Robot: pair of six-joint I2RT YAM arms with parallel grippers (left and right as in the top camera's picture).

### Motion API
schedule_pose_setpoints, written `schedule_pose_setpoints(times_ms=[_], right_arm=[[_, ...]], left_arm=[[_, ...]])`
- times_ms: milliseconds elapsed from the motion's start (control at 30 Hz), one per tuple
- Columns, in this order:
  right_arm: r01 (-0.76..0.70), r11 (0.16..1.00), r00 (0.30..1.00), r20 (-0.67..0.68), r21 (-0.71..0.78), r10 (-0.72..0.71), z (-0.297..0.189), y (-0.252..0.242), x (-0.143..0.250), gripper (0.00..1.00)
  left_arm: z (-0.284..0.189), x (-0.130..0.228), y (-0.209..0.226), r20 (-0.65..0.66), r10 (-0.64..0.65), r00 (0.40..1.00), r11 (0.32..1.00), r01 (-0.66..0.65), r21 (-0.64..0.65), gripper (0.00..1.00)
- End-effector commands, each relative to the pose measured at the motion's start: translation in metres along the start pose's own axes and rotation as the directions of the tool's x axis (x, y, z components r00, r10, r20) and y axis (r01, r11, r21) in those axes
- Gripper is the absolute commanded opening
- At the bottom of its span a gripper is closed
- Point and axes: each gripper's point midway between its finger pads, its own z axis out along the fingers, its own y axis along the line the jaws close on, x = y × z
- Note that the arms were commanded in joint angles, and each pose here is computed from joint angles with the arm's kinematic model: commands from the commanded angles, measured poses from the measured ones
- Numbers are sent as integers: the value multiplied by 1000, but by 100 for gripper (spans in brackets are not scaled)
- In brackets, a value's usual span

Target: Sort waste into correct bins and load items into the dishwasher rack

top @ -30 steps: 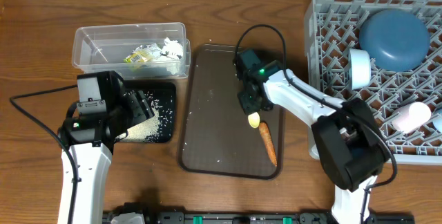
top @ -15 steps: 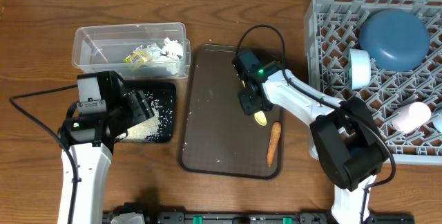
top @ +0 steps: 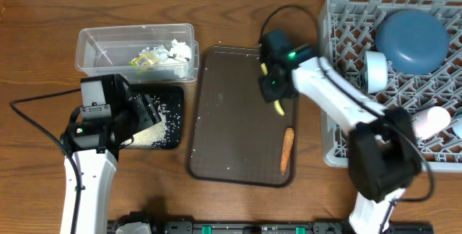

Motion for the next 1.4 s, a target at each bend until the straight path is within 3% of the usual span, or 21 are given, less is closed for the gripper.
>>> schedule_pose_setpoints(times_ms=[0, 267, 500, 633, 933, 1367], right_arm=[[60, 998, 995, 86, -15, -58, -45, -13, -16, 1], [36, 999, 996, 77, 22, -37, -103, -66, 10, 1], [-180, 982, 982, 76, 54, 175, -135, -126, 38, 1], [-293, 954, 956, 40, 66, 290, -129, -149, 54, 1], [-401, 912, 913, -42, 88, 406, -100, -158, 84, 1], [-422, 903, 900, -83, 78, 428, -69, -150, 99, 1]], left_arm=[[-7, -9, -2, 28, -6, 1000, 1000, 6, 2, 75], [-7, -10, -2, 32, -5, 999, 1000, 5, 3, 75], [-7, -11, -2, 36, -5, 999, 1000, 4, 4, 75], [-7, -11, -2, 36, -5, 999, 1000, 4, 4, 75], [-7, -11, -2, 38, -4, 999, 1000, 4, 5, 75], [-7, -12, -3, 42, -4, 999, 1000, 3, 6, 75]])
